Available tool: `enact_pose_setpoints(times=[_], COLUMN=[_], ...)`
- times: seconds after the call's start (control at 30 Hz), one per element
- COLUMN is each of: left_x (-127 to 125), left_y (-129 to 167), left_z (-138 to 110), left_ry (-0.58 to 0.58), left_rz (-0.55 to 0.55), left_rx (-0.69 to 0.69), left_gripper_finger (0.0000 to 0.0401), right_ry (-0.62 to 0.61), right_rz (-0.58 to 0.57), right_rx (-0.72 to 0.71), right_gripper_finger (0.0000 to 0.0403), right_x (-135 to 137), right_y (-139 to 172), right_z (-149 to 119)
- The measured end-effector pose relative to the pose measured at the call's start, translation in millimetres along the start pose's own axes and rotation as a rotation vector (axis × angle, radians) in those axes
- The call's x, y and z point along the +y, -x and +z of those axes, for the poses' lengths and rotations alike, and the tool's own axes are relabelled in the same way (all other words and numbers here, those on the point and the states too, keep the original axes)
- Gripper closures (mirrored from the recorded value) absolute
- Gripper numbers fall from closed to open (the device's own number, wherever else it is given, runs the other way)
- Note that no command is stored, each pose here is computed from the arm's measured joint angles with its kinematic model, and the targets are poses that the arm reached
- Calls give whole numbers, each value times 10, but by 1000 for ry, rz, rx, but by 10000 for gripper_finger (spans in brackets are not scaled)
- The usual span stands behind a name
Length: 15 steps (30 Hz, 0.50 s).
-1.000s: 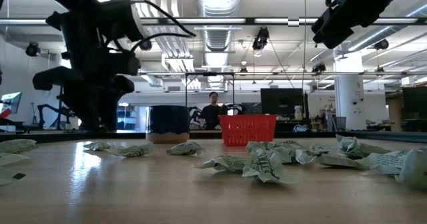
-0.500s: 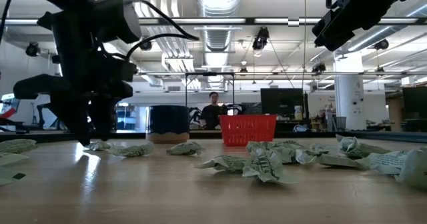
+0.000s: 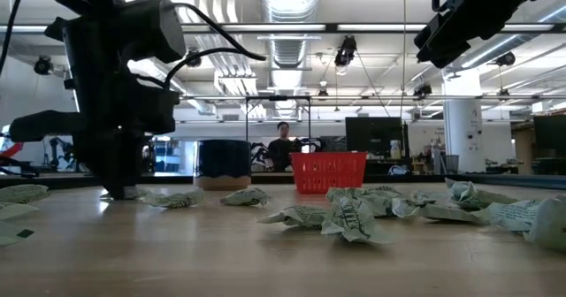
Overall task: Pick and place items into bin
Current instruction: Put the green stevia packet into the red bin
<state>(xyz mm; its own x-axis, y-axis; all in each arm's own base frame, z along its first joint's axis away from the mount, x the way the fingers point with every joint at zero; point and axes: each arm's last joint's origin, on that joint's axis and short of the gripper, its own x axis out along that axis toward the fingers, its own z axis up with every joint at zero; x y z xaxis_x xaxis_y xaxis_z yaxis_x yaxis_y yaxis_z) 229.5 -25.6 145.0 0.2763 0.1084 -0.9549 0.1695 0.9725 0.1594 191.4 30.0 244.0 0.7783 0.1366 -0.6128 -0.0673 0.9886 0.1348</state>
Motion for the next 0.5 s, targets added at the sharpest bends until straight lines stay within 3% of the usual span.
enact_pose_setpoints(times=[0.07, 0.2, 0.5], left_x=[20, 44, 244], left_y=[30, 147, 467], left_z=[21, 156, 757], left_ry=[9, 22, -71], left_rz=[31, 40, 213], left_rx=[-30, -150, -612], left_gripper_finger=[390, 394, 400], right_ry=[5, 6, 24], right_rz=[0, -1, -22], right_rx=[0, 2, 15], right_gripper_finger=[303, 303, 303], right_x=[0, -1, -15], right_y=[0, -3, -24], right_z=[0, -6, -52])
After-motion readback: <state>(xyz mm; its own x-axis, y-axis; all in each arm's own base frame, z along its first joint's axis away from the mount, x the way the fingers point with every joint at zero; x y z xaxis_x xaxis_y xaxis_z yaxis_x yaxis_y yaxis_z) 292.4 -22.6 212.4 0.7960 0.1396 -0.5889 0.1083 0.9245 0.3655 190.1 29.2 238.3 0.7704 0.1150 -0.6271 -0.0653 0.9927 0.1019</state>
